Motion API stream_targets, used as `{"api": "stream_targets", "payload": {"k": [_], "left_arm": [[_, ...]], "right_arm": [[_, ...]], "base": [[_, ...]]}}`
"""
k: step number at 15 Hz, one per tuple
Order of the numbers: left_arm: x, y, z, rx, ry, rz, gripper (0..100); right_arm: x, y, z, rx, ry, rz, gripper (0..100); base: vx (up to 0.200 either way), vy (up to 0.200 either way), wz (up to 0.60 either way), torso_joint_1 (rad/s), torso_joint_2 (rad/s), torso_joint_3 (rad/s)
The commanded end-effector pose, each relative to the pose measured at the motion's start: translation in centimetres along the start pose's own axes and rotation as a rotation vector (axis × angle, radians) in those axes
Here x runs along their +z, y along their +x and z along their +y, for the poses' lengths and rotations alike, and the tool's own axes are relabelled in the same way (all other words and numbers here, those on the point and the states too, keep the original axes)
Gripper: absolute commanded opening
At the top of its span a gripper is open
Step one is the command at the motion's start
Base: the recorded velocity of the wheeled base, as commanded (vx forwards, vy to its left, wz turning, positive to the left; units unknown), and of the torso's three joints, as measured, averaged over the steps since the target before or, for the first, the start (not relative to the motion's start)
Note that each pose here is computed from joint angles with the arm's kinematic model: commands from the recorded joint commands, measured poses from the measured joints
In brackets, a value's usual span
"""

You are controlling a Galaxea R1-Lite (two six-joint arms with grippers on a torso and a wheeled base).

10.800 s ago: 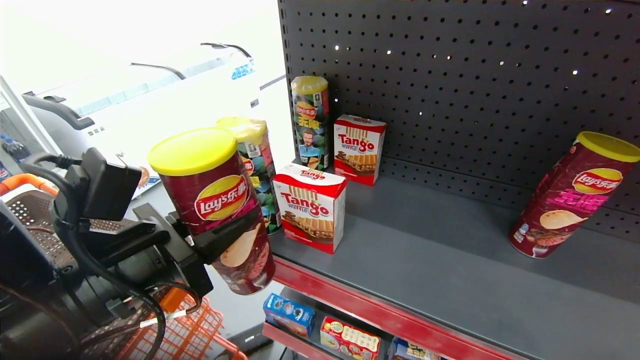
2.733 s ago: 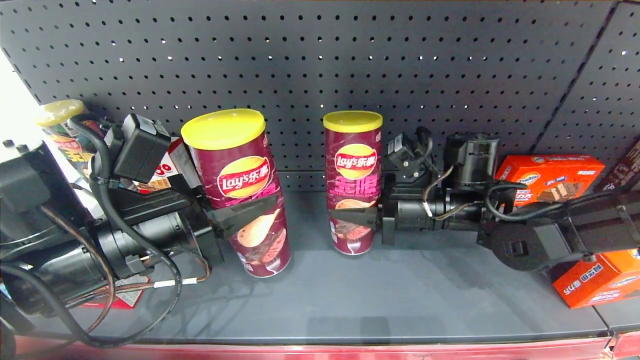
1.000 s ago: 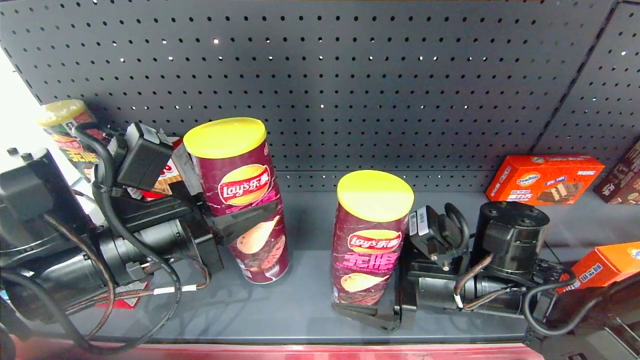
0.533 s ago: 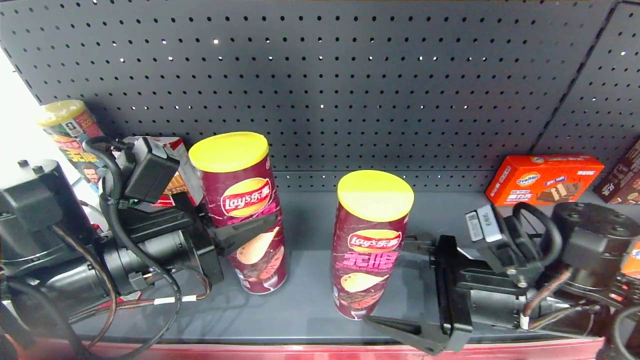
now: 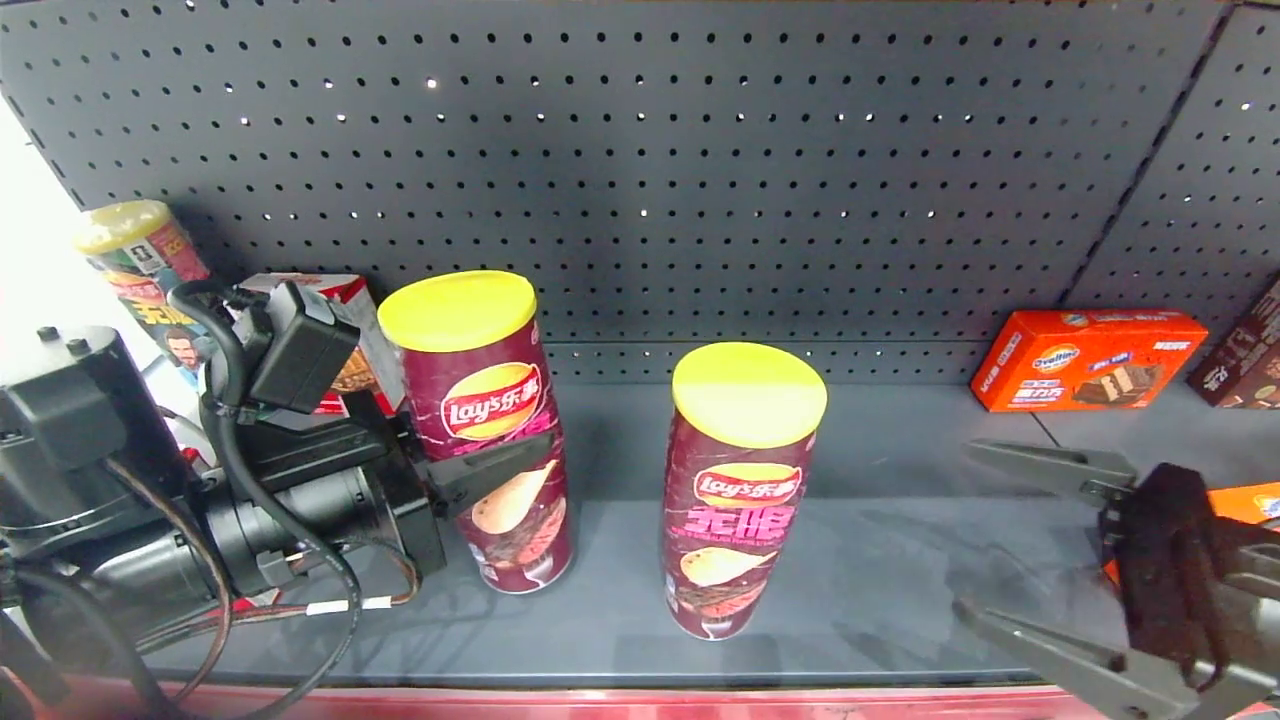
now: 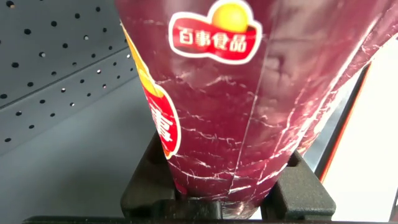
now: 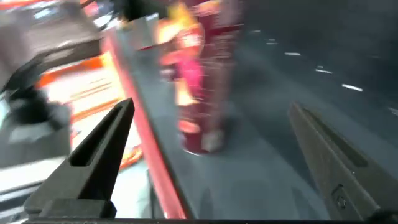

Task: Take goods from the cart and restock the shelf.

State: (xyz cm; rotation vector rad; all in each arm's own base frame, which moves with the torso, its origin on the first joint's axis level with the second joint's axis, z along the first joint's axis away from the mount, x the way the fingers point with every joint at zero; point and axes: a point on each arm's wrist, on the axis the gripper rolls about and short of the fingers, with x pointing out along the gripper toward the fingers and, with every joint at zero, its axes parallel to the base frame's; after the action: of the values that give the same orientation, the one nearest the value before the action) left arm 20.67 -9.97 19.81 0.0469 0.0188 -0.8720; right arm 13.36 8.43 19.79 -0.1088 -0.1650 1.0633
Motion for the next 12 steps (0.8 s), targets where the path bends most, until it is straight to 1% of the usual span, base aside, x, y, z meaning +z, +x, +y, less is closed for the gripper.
{"api": "stream_targets", "payload": {"k": [1, 2, 4, 5, 6, 8, 9, 10, 11, 12], "left_arm": [[0.2, 0.1, 0.1, 0.0, 0.005, -0.008, 0], [0.3, 0.1, 0.1, 0.001, 0.006, -0.011, 0], [0.3, 0.0, 0.0, -0.001, 0.006, -0.011, 0], [0.4, -0.1, 0.0, 0.001, 0.009, -0.014, 0], [0.7, -0.4, -0.1, 0.0, 0.014, -0.026, 0], [0.6, -0.6, -0.3, -0.002, 0.014, -0.024, 0], [0.6, -0.6, -0.3, -0.002, 0.019, -0.024, 0], [0.6, -0.5, -0.3, -0.003, 0.031, -0.026, 0], [0.6, -0.5, -0.3, -0.003, 0.036, -0.024, 0], [0.5, -0.5, -0.3, -0.005, 0.036, -0.022, 0]], "right_arm": [[1.9, -5.4, 1.5, -0.27, -0.034, -0.071, 100], [1.5, -7.0, 2.4, -0.389, -0.02, -0.043, 100], [0.1, -9.7, 4.4, -0.574, 0.01, 0.011, 100], [-0.6, -11.0, 5.4, -0.65, 0.018, 0.02, 100], [-1.3, -12.1, 6.4, -0.709, 0.037, 0.009, 100], [-2.4, -13.8, 7.8, -0.761, 0.049, 0.009, 100], [-3.0, -14.5, 8.5, -0.781, 0.055, 0.02, 100], [-3.7, -15.1, 9.1, -0.803, 0.059, 0.033, 100], [-4.6, -15.7, 9.6, -0.824, 0.062, 0.048, 100], [-5.4, -16.2, 10.1, -0.853, 0.06, 0.046, 100]], "base": [[0.0, 0.0, 0.0, 0.0, 0.0, 0.0], [0.0, 0.0, 0.0, 0.0, 0.0, 0.0], [0.0, 0.0, 0.0, 0.0, 0.0, 0.0], [0.0, 0.0, 0.0, 0.0, 0.0, 0.0], [0.0, 0.0, 0.0, 0.0, 0.0, 0.0], [0.0, 0.0, 0.0, 0.0, 0.0, 0.0], [0.0, 0.0, 0.0, 0.0, 0.0, 0.0], [0.0, 0.0, 0.0, 0.0, 0.0, 0.0], [0.0, 0.0, 0.0, 0.0, 0.0, 0.0], [0.0, 0.0, 0.0, 0.0, 0.0, 0.0]]}}
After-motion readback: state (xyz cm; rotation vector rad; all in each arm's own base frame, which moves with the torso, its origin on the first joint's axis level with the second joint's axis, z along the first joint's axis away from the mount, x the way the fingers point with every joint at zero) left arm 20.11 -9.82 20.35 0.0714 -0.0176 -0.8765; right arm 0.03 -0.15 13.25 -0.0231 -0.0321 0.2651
